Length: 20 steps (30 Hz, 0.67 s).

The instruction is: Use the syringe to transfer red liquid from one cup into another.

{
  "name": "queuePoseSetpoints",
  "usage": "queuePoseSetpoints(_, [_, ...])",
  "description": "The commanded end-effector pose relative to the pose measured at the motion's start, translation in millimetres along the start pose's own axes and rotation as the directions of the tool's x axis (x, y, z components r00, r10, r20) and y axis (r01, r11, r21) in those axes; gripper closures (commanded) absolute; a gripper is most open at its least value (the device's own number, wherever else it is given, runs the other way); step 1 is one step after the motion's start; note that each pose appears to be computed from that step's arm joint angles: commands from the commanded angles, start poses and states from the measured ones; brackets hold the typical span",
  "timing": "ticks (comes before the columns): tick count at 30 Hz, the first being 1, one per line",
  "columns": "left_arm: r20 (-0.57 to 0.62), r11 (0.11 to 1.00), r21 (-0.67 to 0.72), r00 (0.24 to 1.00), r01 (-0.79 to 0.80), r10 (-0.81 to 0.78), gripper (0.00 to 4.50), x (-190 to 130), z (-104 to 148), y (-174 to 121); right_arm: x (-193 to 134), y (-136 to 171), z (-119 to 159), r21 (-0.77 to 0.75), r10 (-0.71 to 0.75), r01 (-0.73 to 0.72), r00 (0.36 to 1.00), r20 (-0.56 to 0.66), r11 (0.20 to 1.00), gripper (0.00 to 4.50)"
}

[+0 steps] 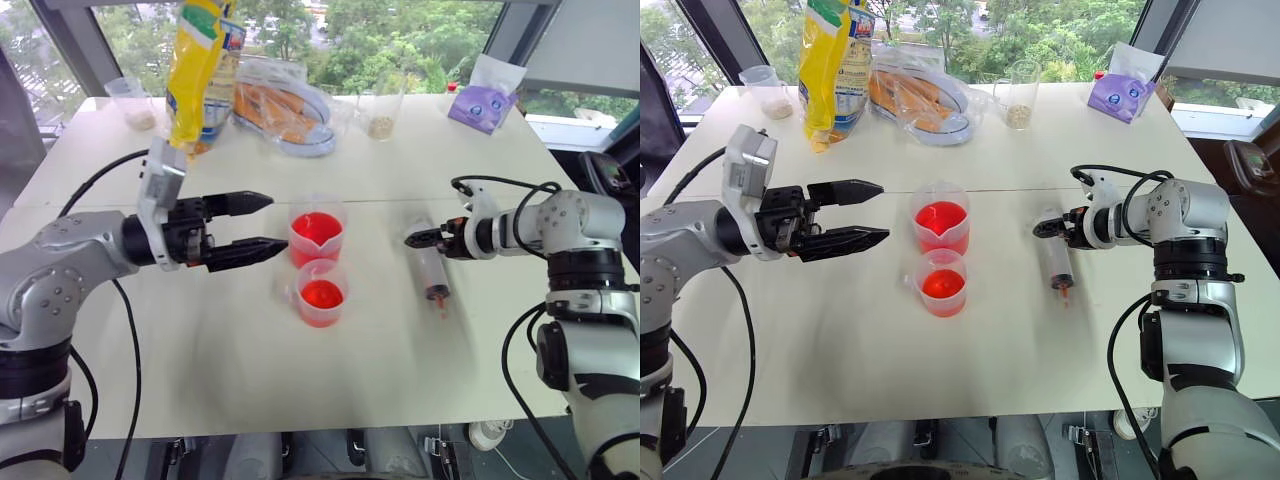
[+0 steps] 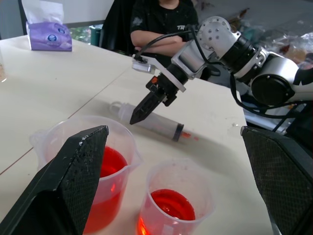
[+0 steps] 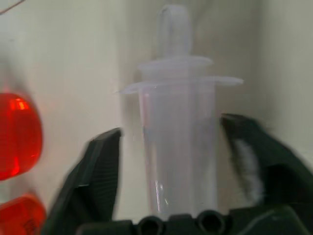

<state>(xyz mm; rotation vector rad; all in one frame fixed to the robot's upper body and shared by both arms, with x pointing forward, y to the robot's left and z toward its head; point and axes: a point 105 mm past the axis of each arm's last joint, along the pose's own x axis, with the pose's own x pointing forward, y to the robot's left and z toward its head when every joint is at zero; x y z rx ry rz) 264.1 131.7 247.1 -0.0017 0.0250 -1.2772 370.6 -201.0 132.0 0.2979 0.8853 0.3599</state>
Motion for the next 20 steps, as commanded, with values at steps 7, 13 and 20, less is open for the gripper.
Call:
queuePoseSetpoints(7, [-0.031,0.999,0.04,0.999,-0.02,0.021,0.0,-10,2,-6,-55,42,17,-0.455,0.134,-0.068,0.984,0.115,0.888,0.04])
queuePoseSetpoints(13, [-0.055,0.998,0.043,0.997,-0.054,0.056,0.0,-21,1,-5,-92,73,5,-0.623,0.303,-0.203,0.951,0.058,0.755,0.04])
queuePoseSetpoints(20, [-0.059,0.997,0.021,0.996,-0.071,0.072,0.0,-27,3,-11,-120,100,-17,-0.729,0.454,-0.308,0.891,0.004,0.611,0.04])
